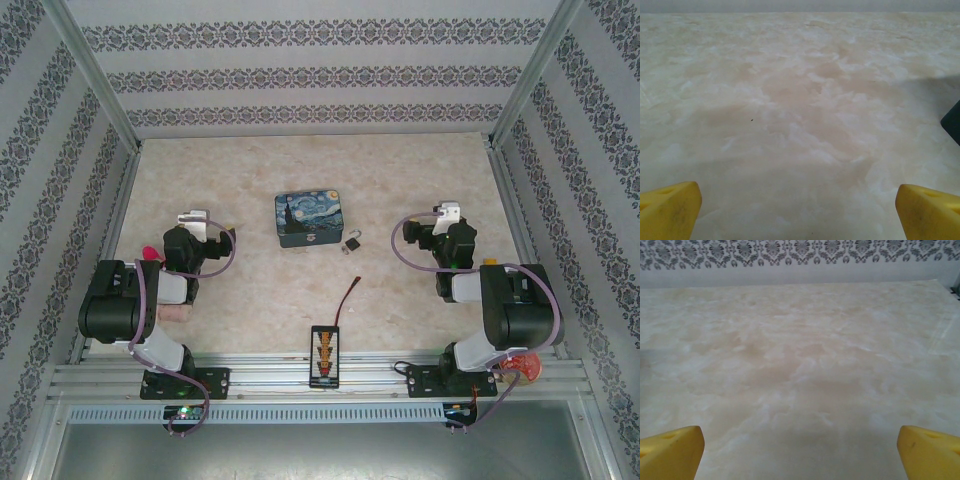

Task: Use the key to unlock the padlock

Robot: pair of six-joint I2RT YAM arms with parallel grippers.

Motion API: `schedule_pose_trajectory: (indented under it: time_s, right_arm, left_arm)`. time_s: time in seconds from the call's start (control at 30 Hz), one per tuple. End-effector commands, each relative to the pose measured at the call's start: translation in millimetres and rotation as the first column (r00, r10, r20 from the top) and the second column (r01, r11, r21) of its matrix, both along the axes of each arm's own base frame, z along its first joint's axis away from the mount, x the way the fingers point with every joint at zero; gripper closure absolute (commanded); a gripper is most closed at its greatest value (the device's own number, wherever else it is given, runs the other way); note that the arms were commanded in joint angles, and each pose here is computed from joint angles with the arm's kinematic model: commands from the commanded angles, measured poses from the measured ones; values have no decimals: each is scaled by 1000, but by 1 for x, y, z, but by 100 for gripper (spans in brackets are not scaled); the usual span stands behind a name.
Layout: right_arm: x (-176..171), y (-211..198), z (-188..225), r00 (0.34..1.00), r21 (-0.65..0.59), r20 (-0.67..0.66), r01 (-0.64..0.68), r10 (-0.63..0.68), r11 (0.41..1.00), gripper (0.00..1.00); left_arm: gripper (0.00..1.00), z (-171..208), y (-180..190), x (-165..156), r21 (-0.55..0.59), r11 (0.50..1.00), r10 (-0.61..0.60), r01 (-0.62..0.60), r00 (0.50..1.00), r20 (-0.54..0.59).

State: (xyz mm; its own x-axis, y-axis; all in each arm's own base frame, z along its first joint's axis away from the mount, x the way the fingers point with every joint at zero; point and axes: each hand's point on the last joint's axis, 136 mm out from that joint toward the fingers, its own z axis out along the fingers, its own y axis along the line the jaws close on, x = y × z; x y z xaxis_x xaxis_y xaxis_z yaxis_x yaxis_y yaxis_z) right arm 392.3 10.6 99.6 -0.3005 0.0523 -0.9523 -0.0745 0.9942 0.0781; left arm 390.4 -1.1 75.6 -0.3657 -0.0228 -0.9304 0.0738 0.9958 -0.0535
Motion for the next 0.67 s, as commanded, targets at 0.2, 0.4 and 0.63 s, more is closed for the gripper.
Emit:
schedule_pose_trajectory:
  time_s: [0.2, 0.4, 0.63]
  right_arm:
    - [5, 4, 9, 999, -2, 28, -34, 34, 999, 2]
    - [5, 4, 9, 999, -2, 28, -34, 34, 999, 2]
    - [5, 4, 9, 999, -3, 28, -34, 34, 999, 2]
  left_arm:
    - [1, 15, -4, 7, -11, 999, -36, 36, 998, 54]
    - [1, 15, -4, 7, -10, 999, -38, 38, 998, 57]
    - [1, 15, -4, 7, -10, 999, -34, 35, 998, 56]
